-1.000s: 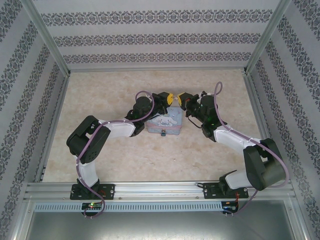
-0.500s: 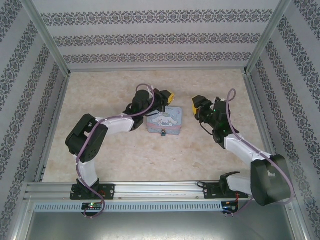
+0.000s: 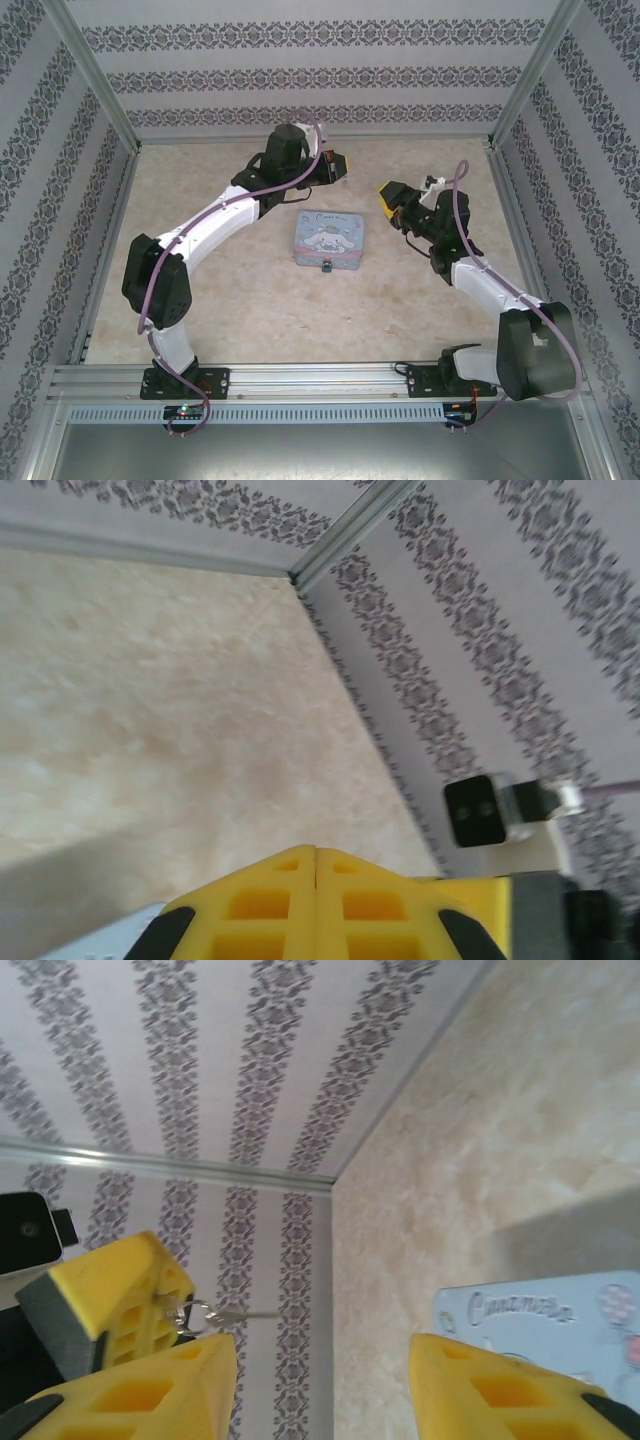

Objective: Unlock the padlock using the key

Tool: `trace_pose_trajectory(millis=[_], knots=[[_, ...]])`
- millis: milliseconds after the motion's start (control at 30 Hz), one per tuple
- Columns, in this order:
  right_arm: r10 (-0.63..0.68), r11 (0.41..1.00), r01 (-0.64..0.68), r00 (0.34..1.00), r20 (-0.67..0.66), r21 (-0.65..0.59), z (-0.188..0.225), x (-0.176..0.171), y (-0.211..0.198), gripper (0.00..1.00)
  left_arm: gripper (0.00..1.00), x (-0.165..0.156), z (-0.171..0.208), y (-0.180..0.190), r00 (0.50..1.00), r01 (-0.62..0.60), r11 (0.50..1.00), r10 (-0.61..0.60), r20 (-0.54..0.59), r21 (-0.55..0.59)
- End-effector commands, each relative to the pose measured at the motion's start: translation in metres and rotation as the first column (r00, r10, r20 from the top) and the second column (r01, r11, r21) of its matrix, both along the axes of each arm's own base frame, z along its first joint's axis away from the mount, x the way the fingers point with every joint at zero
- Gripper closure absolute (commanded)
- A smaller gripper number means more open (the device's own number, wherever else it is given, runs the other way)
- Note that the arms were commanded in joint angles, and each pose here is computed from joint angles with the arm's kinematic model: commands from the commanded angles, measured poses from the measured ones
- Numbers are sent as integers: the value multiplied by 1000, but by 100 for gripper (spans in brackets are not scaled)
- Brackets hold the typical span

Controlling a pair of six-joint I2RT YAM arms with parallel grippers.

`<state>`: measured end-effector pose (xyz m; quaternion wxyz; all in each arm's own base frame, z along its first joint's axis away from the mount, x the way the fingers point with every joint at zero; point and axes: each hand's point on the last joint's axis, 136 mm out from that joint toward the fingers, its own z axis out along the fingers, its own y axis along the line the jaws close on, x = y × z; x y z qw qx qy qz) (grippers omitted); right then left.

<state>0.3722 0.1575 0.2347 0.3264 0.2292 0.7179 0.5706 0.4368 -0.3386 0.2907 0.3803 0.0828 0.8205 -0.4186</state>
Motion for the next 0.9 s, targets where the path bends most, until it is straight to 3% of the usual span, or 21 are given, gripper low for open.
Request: trace_pose_trajectory(millis=[0,267,467,867], knots=[[44,999,-44,994,100,2,25,2,13,53,100,-22,-17,14,997,68,973,-77,31,219],[46,998,-54,976,212,32,45,5,27,58,100,-27,-14,0,994,106,991,-106,-5,86],[18,998,-35,960,280,57,58,8,29,61,100,-22,-8,-9,997,67,994,-71,-38,-83],[25,992,-62,953,303,113,57,20,43,64,100,-11,0,-12,985,-74,926,10,-173,-371]])
